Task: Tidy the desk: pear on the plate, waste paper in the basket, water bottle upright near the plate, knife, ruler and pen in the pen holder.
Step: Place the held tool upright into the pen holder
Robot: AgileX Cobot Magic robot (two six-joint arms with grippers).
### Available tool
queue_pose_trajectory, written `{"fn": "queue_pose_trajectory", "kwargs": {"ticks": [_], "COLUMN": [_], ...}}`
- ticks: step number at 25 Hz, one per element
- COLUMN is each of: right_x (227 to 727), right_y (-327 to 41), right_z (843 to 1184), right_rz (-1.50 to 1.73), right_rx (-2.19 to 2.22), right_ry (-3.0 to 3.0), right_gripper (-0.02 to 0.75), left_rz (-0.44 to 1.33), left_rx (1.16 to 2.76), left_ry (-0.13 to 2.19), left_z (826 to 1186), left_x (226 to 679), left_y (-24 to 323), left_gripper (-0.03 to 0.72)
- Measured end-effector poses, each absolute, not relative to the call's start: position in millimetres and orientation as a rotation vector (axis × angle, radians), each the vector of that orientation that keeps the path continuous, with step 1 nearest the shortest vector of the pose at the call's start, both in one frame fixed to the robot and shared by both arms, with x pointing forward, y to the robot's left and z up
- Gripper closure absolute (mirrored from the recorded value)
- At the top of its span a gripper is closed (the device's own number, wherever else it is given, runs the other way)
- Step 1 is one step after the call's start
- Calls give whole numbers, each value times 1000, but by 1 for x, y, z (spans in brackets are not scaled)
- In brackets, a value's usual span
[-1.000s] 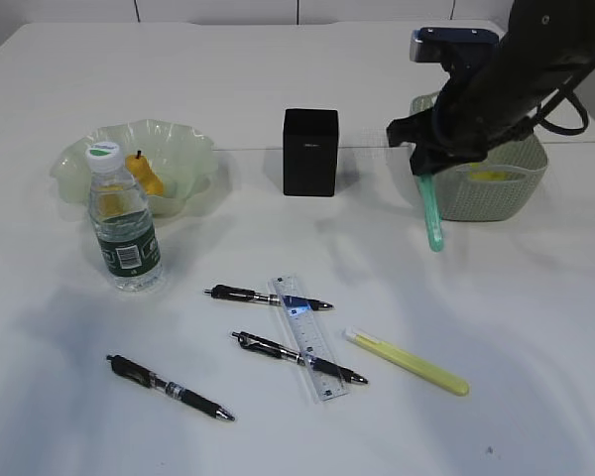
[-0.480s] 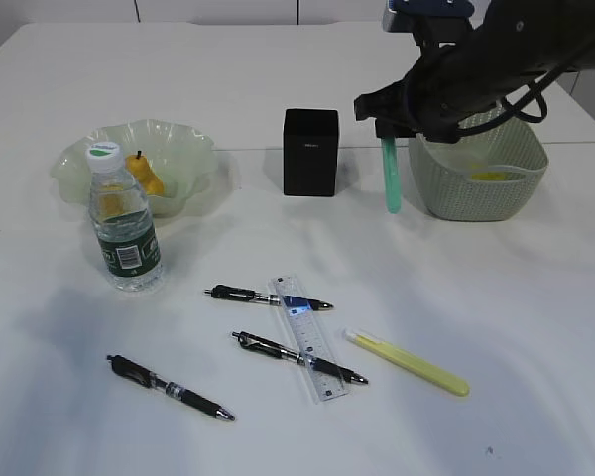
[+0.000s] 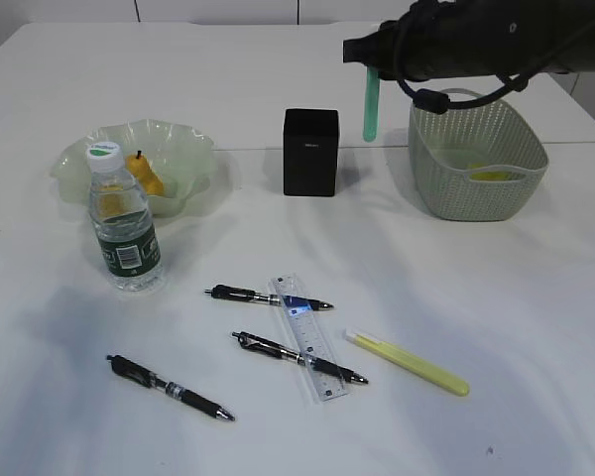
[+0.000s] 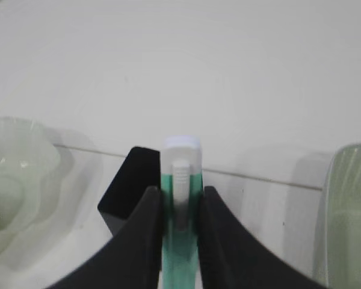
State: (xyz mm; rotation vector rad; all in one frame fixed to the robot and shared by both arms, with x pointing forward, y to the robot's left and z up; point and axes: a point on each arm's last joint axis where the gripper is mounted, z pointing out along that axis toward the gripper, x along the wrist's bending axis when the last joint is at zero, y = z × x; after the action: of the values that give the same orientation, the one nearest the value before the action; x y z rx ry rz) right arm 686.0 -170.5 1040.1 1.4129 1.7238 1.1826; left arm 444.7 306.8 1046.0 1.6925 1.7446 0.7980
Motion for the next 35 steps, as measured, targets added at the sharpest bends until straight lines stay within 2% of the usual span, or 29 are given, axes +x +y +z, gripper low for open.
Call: {"fn": "queue_pose_trajectory", "kwargs": {"ticks": [8, 20, 35], "right_x": [693, 709, 728], "right_y": [-169, -141, -133], "right_z": [1052, 1054, 1026], "right_rz": [1292, 1308, 1269], "right_rx": [1297, 1138, 1076], "right_ry": [1579, 1616, 1654], "right_gripper": [620, 620, 620], "left_rz": [798, 795, 795], "left_rx": [1692, 1695, 1695], "left_ry": [1745, 1747, 1747], "left_z": [1046, 1046, 1046], "left_x": [445, 444, 444], "left_y": [307, 307, 307], "left_gripper": [286, 286, 286]}}
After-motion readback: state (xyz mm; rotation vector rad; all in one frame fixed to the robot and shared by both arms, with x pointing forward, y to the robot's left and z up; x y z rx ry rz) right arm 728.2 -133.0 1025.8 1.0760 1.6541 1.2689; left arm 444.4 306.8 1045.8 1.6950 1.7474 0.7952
